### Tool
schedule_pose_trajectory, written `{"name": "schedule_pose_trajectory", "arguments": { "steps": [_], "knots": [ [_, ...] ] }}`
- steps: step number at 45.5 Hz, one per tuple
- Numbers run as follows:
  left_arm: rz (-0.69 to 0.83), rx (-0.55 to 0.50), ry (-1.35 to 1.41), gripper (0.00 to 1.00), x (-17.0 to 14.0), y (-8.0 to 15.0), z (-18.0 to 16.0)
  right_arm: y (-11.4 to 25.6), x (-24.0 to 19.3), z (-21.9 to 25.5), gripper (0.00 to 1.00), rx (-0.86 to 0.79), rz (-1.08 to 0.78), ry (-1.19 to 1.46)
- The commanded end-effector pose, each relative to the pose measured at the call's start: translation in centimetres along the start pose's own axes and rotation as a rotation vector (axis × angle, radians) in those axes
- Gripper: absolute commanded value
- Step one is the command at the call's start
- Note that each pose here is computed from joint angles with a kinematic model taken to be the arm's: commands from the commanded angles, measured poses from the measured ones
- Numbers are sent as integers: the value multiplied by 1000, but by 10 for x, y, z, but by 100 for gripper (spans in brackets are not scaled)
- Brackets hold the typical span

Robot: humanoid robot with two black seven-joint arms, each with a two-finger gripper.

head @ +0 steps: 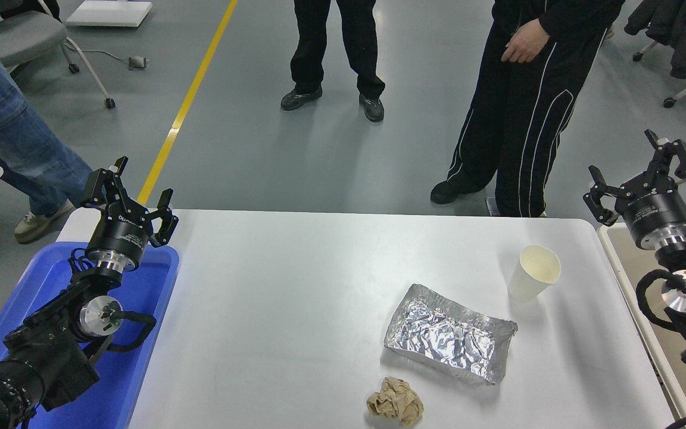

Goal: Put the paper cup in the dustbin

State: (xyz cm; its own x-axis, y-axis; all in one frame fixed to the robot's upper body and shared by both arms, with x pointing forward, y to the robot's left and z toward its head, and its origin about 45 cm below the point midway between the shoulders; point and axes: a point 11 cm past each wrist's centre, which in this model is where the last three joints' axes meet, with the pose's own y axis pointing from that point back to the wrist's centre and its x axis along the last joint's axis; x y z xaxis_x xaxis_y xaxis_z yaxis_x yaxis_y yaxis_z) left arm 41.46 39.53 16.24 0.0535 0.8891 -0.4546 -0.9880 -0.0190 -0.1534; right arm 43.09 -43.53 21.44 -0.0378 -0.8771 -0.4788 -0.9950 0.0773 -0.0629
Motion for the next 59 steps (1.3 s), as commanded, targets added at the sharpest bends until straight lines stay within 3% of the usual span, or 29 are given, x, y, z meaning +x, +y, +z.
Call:
{"name": "schedule_pose_trajectory", "arguments": {
  "steps": [1, 59],
  "knots": [
    [0, 0, 0, 100, 0, 0, 0, 0, -1, 2, 100, -2, -1, -3],
    [0, 0, 0, 100, 0, 0, 0, 6, 8, 8, 100, -25, 13, 13]
  ]
}}
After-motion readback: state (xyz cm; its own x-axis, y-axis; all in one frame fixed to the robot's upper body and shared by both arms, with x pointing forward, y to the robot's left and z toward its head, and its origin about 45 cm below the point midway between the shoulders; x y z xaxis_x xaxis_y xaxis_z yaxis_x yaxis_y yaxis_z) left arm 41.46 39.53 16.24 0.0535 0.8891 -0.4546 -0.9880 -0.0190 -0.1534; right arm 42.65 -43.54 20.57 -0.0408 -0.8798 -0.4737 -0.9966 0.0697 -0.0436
